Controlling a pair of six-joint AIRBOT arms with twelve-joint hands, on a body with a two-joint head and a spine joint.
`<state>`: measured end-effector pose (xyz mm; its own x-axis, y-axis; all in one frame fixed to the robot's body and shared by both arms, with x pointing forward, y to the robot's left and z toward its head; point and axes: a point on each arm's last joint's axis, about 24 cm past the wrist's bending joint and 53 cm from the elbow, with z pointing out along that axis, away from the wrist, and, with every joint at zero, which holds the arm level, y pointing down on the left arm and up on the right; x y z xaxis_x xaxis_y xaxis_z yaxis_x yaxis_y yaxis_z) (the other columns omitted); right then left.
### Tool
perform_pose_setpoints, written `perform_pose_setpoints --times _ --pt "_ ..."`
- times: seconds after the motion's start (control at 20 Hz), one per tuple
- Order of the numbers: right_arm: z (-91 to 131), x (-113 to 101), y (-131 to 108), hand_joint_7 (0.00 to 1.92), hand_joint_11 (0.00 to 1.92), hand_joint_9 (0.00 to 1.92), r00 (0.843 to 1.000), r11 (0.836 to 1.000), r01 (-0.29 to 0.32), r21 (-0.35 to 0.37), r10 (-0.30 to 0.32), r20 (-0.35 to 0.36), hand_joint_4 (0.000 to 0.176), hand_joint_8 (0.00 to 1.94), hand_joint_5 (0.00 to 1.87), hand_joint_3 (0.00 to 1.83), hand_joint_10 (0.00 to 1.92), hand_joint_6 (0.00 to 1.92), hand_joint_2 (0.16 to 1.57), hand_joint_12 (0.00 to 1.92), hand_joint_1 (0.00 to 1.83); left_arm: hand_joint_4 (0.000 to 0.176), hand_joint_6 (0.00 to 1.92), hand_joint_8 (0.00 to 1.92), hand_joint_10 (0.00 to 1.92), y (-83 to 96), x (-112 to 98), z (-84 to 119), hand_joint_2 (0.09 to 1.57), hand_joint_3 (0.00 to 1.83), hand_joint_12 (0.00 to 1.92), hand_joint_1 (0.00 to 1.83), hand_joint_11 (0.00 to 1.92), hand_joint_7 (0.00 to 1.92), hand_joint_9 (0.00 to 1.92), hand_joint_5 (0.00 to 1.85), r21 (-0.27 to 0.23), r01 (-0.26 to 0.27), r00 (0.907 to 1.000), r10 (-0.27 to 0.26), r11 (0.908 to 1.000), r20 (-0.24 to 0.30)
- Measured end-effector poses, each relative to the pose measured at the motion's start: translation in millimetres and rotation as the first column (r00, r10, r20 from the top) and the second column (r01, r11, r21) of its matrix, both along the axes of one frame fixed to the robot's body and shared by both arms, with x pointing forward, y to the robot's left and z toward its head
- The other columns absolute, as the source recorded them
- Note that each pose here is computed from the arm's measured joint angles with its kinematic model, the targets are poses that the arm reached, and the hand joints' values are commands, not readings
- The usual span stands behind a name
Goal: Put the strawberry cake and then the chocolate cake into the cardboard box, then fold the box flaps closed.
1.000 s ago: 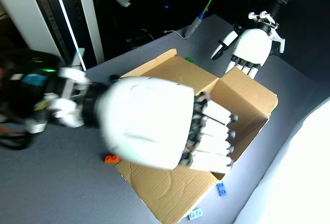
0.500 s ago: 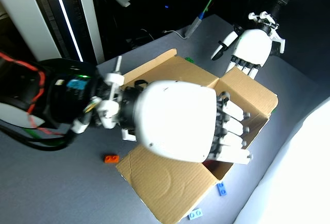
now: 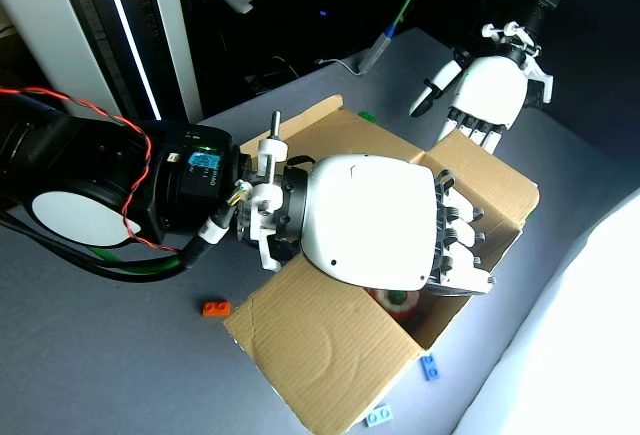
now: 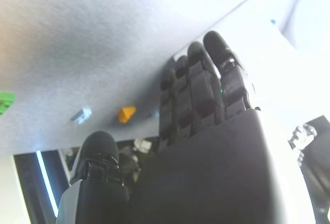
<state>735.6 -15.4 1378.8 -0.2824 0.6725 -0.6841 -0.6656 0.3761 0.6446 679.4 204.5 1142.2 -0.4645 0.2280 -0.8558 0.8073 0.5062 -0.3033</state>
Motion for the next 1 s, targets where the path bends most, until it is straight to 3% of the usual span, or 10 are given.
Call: perform_pose_setpoints --times 0.05,0.1,0.15,0.25,0.35,0.6,0.75,0.85,0.95,1.0 --pt "-1 0 0 0.3 0.0 0.18 1.0 1.0 0.0 -0.005 0.0 0.001 0.0 0.02 0.11 0.0 0.47 0.18 1.05 1.19 0.79 0.0 0.0 0.0 0.0 -1.5 2 3 1.29 0.0 0.82 0.0 0.0 0.28 0.29 0.25 -0.01 -0.002 1.0 0.002 0.9999 0.005" --pt "-4 0 2 0.24 0.0 0.16 1.0 1.0 -0.003 -0.011 0.003 -0.01 0.0 0.0 0.07 0.0 0.34 0.08 1.02 0.98 0.75 0.0 0.0 0.0 0.0 -4.1 5 8 1.29 0.0 0.82 0.0 0.0 0.28 0.28 0.26 -0.028 -0.01 0.9999 0.01 0.9996 0.009" --pt "-6 0 1 0.08 0.0 0.03 1.0 1.0 -0.005 -0.011 0.005 -0.022 0.0 0.0 0.0 0.0 0.15 0.0 0.97 0.39 0.72 0.0 0.0 0.0 0.0 -6.7 6 12 1.29 0.0 0.84 0.0 0.0 0.29 0.29 0.26 -0.042 -0.01 0.9999 0.011 0.9991 0.01" --pt "-6 -2 -3 0.0 0.0 0.0 1.0 1.0 -0.004 -0.01 0.004 -0.023 0.0 0.0 0.0 0.0 0.01 0.0 0.93 0.04 0.74 0.0 0.0 0.0 0.0 -7.5 8 16 1.29 0.0 0.83 0.0 0.0 0.28 0.29 0.26 -0.054 -0.014 0.9997 0.015 0.9985 0.018" --pt "-5 -4 -11 0.0 0.0 0.0 1.0 1.0 0.003 -0.006 -0.003 -0.024 0.0 0.0 0.0 0.0 0.0 0.0 0.9 0.0 0.74 0.0 0.0 0.0 0.0 -5.9 12 22 1.29 0.0 0.83 0.0 0.0 0.28 0.29 0.26 -0.063 -0.024 0.9992 0.025 0.9977 0.029" --pt "-5 -28 -31 0.0 0.0 0.0 1.0 0.998 0.015 -0.053 -0.014 0.003 0.002 0.0 0.0 0.0 0.0 0.0 0.92 0.0 0.67 0.0 0.0 0.0 0.0 -6.2 23 48 1.29 0.0 0.86 0.0 0.0 0.29 0.3 0.26 -0.124 -0.05 0.9957 0.059 0.991 0.071" --pt "-1 -31 -56 0.04 0.0 0.02 0.999 0.997 0.051 -0.062 -0.051 0.005 0.0 0.01 0.0 0.01 0.01 0.0 0.95 0.0 0.67 0.0 0.0 0.0 0.0 -4.9 31 62 1.29 0.0 0.86 0.0 0.0 0.27 0.28 0.26 -0.142 -0.068 0.9914 0.083 0.9874 0.101" --pt "1 -30 -76 0.08 0.03 0.07 0.996 0.994 0.085 -0.068 -0.086 -0.007 0.0 0.03 0.03 0.03 0.03 0.01 1.01 0.02 0.55 0.0 0.0 0.0 0.0 -5.3 34 72 1.28 0.0 0.87 0.0 0.0 0.29 0.29 0.27 -0.158 -0.07 0.989 0.089 0.985 0.118" --pt "3 -27 -108 0.27 0.0 0.24 0.99 0.991 0.131 -0.024 -0.132 -0.048 0.0 0.03 0.18 0.0 0.07 0.02 1.11 0.66 0.4 0.0 0.01 0.01 0.01 -3.5 40 88 1.28 0.0 0.88 0.0 0.0 0.3 0.3 0.29 -0.193 -0.082 0.985 0.109 0.9778 0.134" --pt "1 -25 -122 0.32 0.0 0.29 0.986 0.987 0.157 -0.025 -0.158 -0.057 0.0 0.03 0.22 0.0 0.08 0.03 1.13 0.81 0.36 0.0 0.01 0.01 0.01 -2.0 42 95 1.28 0.0 0.88 0.0 0.01 0.3 0.31 0.3 -0.209 -0.09 0.9833 0.12 0.9738 0.137"
